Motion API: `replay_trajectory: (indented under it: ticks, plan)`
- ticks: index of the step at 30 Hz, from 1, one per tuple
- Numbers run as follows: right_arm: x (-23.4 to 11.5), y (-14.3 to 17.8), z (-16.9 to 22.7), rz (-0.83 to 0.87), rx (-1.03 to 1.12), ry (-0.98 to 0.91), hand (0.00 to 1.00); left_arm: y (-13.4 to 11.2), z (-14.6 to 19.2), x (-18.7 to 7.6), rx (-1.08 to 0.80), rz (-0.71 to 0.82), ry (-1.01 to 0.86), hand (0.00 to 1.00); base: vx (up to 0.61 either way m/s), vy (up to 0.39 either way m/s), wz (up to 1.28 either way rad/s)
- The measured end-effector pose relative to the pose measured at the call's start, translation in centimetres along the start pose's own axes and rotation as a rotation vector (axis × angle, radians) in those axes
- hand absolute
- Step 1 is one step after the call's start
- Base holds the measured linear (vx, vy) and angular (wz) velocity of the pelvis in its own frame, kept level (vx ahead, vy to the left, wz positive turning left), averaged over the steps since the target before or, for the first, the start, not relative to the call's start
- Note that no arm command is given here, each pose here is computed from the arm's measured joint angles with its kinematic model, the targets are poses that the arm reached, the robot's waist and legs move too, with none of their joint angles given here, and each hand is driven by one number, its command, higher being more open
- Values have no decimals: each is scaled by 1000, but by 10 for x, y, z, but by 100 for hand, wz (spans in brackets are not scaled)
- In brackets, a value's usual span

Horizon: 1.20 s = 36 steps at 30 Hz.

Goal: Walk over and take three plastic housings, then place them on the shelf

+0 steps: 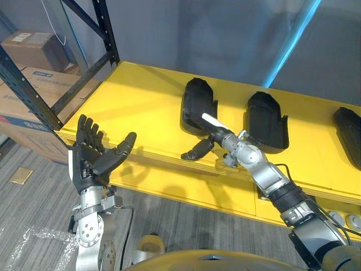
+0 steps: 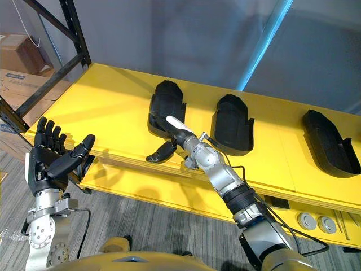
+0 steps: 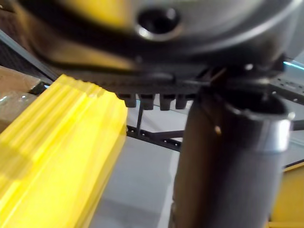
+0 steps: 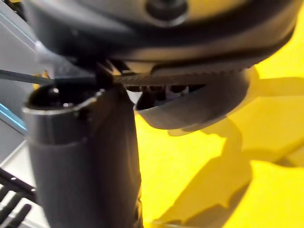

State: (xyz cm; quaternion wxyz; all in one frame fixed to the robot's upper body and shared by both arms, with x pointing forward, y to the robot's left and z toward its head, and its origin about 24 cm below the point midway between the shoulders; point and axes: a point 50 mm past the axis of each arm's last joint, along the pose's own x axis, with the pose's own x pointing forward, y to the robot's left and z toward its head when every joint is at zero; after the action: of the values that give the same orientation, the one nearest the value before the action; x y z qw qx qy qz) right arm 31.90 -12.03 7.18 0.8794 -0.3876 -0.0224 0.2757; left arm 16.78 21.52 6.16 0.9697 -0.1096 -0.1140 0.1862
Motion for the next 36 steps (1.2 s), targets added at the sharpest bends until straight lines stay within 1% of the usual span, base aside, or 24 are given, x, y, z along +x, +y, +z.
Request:
replay_trajectory:
  ticks: [5, 11, 21, 31, 36]
  plan:
    - [5, -4, -8, -19, -14, 58, 100, 0, -2, 0, 2, -1, 16, 100, -4, -1, 1]
    - [7, -6, -16, -66, 19, 106, 100, -1, -2, 0, 0, -2, 17, 100, -9, -1, 1]
    - [8, -9, -16, -66, 33, 107, 100, -2, -3, 0, -11, -2, 19, 100, 0, 0, 0]
    - [11, -6, -8, -66, 66, 80, 100, -5, -4, -1, -21, -9, 23, 100, 0, 0, -1]
    - [13, 0, -1, -63, 131, 80, 100, -6, -4, -1, -24, -12, 22, 100, 2, 2, -1]
